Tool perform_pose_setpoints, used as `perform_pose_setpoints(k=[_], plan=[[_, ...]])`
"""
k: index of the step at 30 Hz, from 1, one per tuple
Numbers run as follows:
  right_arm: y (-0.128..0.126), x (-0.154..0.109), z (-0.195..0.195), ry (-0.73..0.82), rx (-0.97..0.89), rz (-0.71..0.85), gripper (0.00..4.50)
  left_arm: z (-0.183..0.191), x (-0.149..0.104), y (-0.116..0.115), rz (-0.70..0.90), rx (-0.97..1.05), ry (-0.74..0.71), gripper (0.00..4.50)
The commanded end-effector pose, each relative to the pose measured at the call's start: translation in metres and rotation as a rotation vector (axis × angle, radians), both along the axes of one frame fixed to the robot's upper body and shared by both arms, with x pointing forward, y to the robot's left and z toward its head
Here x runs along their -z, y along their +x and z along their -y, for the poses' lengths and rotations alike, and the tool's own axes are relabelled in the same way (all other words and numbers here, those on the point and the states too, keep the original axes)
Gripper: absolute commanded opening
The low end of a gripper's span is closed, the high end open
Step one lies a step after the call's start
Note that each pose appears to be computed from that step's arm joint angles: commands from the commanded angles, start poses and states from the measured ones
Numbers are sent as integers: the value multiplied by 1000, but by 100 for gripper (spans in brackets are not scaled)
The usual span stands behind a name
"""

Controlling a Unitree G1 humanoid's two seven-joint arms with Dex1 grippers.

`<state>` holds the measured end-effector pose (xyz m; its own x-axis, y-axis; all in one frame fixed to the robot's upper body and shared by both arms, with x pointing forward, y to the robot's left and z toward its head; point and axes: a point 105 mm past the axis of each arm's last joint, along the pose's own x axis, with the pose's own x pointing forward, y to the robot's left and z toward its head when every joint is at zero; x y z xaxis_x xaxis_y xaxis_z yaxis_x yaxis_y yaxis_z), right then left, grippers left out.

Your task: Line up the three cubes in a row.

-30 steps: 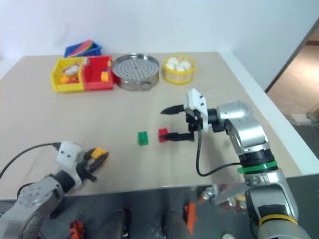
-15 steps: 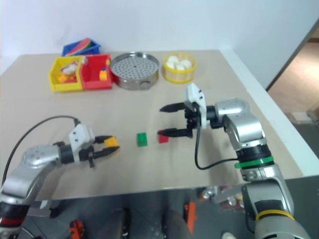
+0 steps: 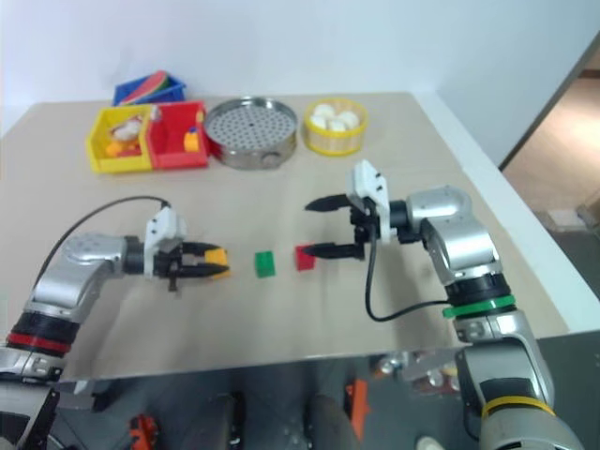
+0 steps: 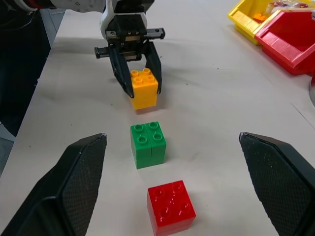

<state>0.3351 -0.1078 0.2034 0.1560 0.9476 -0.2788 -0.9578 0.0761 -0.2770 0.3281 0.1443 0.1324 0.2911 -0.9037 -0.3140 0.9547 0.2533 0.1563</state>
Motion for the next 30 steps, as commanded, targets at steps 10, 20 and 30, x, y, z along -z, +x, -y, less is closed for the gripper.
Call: perform_pose_setpoints(k=[10,20,30], plan=[[-3,-15,8,5,20,63,450,7,0,-8,63,76,30,141],[-3,-13,7,2,12,59,450,4,9,-1,80,38,58,141],[-3,-10,8,-13,10,63,450,3,11,2,120,49,84,373]])
